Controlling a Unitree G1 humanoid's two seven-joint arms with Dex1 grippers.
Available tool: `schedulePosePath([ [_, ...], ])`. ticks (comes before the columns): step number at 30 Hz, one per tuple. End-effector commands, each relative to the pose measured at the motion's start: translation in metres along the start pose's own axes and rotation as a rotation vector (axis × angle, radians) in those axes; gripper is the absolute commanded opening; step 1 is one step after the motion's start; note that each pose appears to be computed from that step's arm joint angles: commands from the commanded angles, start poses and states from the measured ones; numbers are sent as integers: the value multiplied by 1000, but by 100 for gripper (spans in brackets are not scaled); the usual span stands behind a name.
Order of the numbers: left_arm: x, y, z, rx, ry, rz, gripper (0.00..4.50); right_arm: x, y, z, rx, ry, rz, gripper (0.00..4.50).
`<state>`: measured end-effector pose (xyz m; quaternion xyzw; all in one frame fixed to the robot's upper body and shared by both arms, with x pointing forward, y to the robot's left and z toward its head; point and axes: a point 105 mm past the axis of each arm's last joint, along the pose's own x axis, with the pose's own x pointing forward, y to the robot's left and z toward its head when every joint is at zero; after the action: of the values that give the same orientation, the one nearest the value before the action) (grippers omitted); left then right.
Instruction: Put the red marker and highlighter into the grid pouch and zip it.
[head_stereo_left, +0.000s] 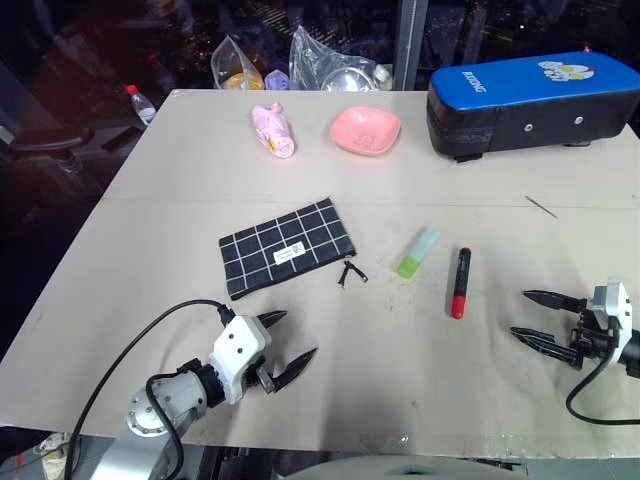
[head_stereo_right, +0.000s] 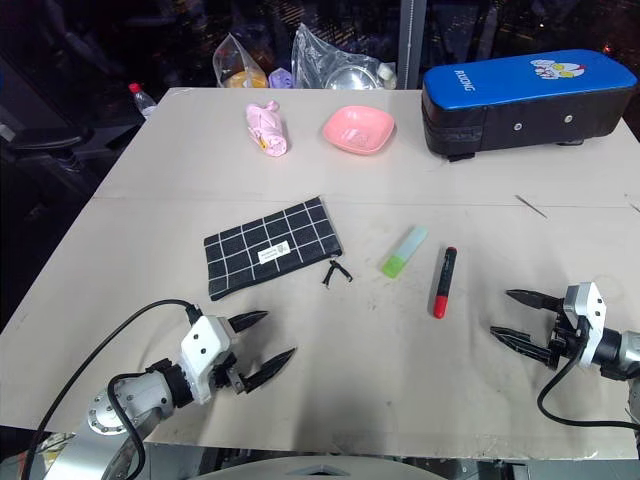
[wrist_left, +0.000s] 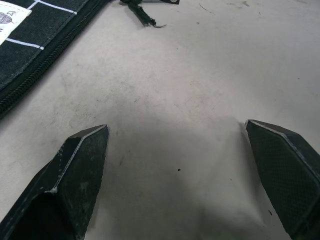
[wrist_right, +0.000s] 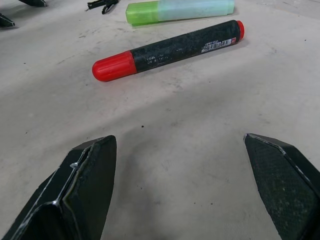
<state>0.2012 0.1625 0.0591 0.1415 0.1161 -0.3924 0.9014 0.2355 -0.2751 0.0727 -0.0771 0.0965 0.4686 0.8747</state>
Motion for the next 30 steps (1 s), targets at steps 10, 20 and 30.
schedulePosePath([
  [10,-17,7,15,18,-72,-9,444,8,4,9,-51,-66,-21,413],
  [20,-44,33,20,66,-83,58,444,22,23,54,-129,-195,99,413],
  [30,-98,104,16,488,76,181,444,62,62,107,-151,-339,270,413],
])
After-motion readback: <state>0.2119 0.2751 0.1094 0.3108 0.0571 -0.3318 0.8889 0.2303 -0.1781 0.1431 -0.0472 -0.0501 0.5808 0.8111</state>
